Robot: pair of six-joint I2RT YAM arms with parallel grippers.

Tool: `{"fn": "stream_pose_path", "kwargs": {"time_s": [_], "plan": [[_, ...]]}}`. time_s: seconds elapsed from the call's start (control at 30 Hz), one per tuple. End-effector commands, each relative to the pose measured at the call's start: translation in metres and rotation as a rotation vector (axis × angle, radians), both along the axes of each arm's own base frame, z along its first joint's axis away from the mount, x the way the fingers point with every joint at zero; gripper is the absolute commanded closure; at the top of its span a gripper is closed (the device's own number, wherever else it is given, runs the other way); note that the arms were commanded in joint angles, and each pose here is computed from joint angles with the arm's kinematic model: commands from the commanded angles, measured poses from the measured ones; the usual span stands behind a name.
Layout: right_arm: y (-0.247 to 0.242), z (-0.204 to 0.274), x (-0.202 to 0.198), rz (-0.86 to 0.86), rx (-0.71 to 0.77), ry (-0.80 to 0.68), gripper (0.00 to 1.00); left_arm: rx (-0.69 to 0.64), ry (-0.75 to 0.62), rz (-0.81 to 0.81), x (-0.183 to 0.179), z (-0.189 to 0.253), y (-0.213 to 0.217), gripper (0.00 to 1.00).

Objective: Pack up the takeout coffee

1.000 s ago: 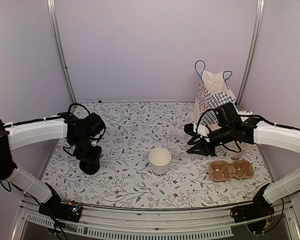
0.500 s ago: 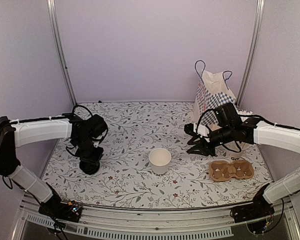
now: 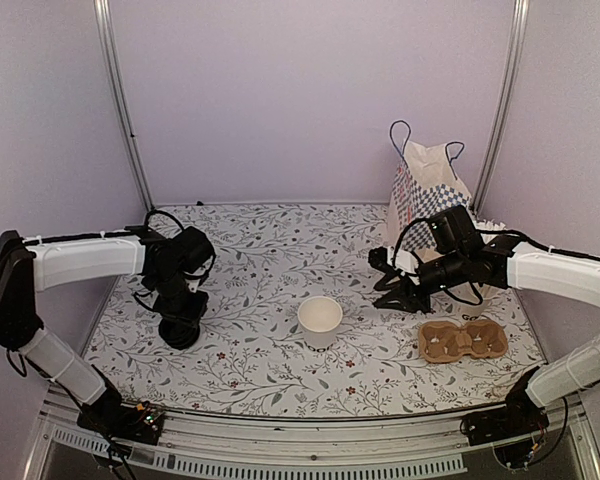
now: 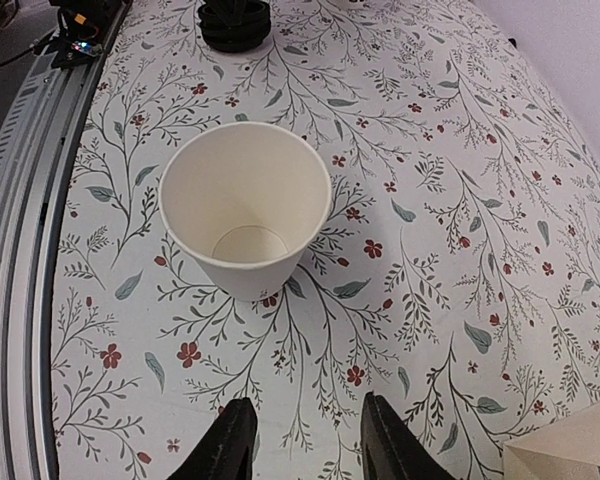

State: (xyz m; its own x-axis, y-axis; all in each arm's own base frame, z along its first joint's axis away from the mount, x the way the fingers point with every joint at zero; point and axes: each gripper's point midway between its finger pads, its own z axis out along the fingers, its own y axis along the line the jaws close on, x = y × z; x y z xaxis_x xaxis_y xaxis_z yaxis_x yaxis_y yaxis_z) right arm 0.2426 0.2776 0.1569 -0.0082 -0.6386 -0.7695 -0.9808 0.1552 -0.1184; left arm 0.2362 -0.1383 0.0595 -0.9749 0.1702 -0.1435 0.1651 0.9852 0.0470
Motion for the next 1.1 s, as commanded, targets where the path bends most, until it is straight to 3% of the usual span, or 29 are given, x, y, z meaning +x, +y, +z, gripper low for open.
{"fn": "stream_pose_path", "kwargs": {"time_s": [0.0,0.37,0.6,0.8,0.93,1.07], "plan": [[0.002,-0.004,-0.005,0.019,0.005,0.022,0.61,0.007,0.004,0.021,0.004,-0.004,0.005,0.79],[0.002,-0.005,-0.005,0.021,0.004,0.024,0.61,0.023,-0.004,0.031,0.007,0.001,0.008,0.95],[0.003,-0.004,-0.007,0.028,0.008,0.031,0.61,-0.026,-0.09,0.036,0.021,0.047,-0.001,0.96],[0.005,0.009,-0.003,0.027,0.02,0.017,0.61,-0.312,-0.229,-0.063,0.042,0.116,-0.056,0.98],[0.014,0.049,0.005,0.026,0.073,-0.019,0.61,-0.577,-0.345,-0.187,0.053,0.172,-0.106,0.99],[0.027,0.102,0.004,0.076,0.159,-0.036,0.5,-0.849,-0.508,-0.327,0.06,0.247,-0.149,0.99]]}}
